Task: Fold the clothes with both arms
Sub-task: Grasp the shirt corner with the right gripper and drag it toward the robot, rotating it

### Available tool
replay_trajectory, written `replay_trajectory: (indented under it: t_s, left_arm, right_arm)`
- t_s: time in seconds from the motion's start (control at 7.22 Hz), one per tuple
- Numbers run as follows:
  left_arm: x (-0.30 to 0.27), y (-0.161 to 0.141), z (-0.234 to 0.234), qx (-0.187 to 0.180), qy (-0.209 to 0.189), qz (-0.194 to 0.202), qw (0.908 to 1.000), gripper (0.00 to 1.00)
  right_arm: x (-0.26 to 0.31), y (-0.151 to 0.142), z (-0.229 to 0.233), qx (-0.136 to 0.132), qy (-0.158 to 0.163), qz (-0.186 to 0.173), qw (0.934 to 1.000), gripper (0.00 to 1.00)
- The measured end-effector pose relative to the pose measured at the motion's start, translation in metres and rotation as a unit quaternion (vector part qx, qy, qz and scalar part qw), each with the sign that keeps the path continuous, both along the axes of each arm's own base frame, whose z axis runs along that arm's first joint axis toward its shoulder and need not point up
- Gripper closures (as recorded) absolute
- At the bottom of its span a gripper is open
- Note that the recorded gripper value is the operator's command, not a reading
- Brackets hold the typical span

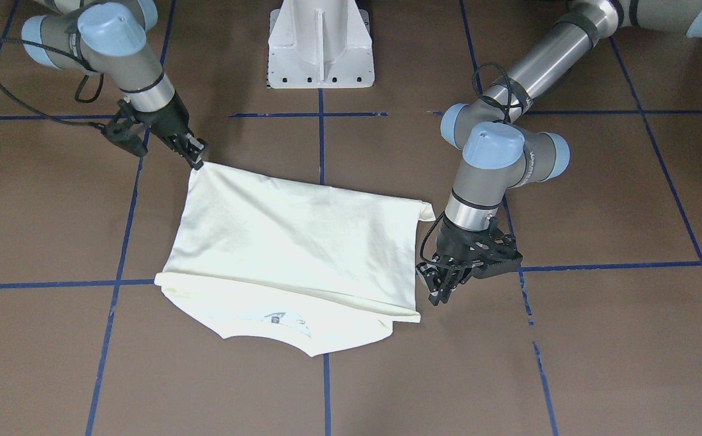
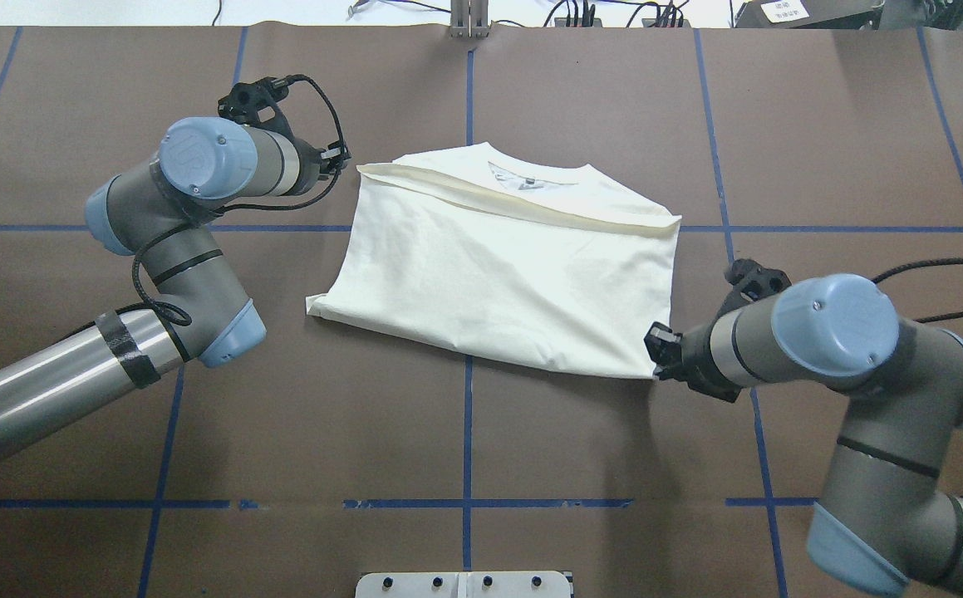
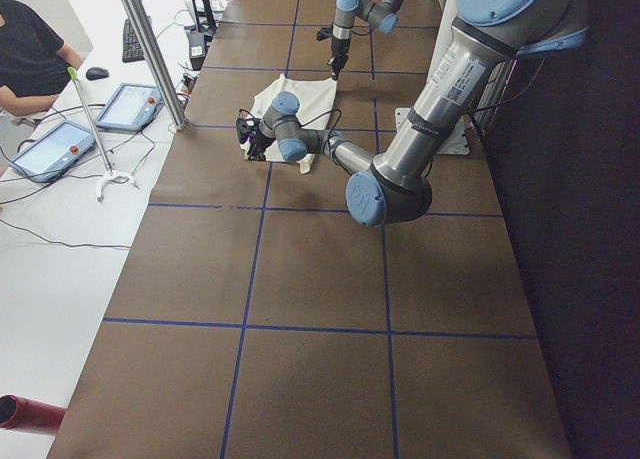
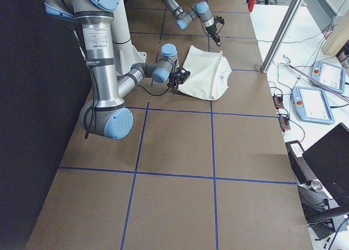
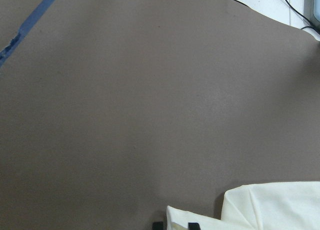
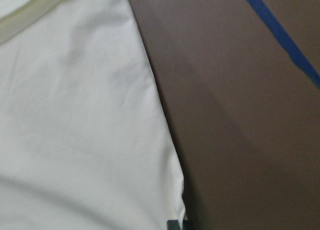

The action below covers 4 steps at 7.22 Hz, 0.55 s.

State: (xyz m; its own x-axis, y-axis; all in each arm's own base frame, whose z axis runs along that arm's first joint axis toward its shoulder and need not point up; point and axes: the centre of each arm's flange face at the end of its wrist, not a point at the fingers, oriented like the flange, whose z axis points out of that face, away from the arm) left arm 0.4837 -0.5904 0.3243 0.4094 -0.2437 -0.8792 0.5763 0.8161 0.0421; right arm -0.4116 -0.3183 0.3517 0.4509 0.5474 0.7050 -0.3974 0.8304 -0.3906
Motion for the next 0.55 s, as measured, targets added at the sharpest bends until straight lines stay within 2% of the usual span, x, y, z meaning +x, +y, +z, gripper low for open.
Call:
replay_trajectory:
  t_s: [0.14, 0.28, 0.42, 0.55]
  left_arm:
    - [-0.002, 0.008, -0.017, 0.009, 0.014, 0.004, 0.9999, 0.71]
    - [-0.005, 0.023, -0.038, 0.015, 0.037, 0.012, 0.9991, 0.71]
    - [-0.008, 0.041, -0.053, 0.008, 0.067, 0.031, 0.9972, 0.71]
    - [-0.012, 0.06, -0.066, -0.012, 0.101, 0.051, 0.9935, 0.68]
  right_arm:
    - [0.01, 0.059, -0.019, -0.012, -0.022, -0.038, 0.9989, 0.7]
    - [0.017, 0.117, -0.04, -0.027, -0.043, -0.089, 0.9947, 0.01]
    - [0.017, 0.155, -0.05, -0.039, -0.053, -0.13, 0.9893, 0.0]
    - [0.012, 0.169, -0.05, -0.045, -0.053, -0.145, 0.987, 0.0]
